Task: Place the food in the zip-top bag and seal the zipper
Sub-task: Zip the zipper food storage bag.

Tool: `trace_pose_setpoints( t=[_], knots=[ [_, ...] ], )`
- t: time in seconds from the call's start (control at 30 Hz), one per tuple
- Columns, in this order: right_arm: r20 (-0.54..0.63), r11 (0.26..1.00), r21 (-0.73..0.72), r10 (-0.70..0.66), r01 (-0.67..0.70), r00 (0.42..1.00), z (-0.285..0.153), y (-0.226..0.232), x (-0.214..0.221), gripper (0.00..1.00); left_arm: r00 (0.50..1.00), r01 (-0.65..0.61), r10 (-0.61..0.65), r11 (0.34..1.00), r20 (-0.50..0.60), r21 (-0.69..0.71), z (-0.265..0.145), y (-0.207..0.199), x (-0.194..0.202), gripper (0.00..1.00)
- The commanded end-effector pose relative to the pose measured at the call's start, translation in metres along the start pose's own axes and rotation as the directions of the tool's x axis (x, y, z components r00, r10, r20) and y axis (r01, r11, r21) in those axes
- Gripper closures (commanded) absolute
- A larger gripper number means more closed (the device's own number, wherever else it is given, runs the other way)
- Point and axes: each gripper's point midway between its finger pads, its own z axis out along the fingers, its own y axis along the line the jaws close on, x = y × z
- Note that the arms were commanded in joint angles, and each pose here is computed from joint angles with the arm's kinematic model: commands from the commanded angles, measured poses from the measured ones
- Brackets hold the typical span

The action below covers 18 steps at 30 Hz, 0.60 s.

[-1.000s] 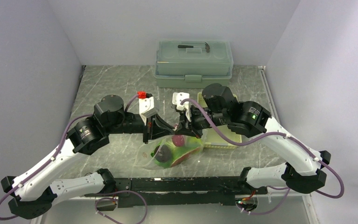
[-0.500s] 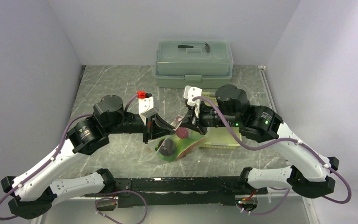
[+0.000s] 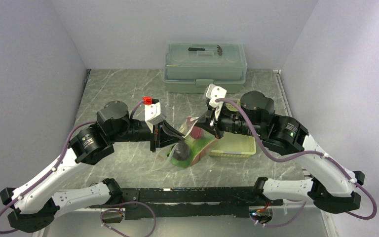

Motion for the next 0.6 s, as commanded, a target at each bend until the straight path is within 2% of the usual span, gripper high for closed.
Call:
trace_pose_setpoints(
  t=[0.0, 0.17, 0.57],
  knots=[
    [0.220, 0.983, 0.184, -0.018, -0.023, 0.975, -0.020, -0.033, -0.054, 1.00, 1.000, 0.022, -0.021, 0.998, -0.017, 0.053, -0.007, -0.014, 0.005, 1.00],
    [0.265, 0.952, 0.299, -0.011, -0.071, 0.964, -0.034, -0.052, -0.058, 1.00, 1.000, 0.018, -0.017, 0.999, -0.017, 0.051, -0.007, -0.014, 0.005, 1.00],
    [0.338, 0.873, 0.462, -0.009, -0.158, 0.941, -0.058, -0.082, -0.061, 1.00, 0.999, 0.024, -0.024, 1.000, -0.045, 0.011, -0.005, -0.006, 0.012, 1.00]
  ],
)
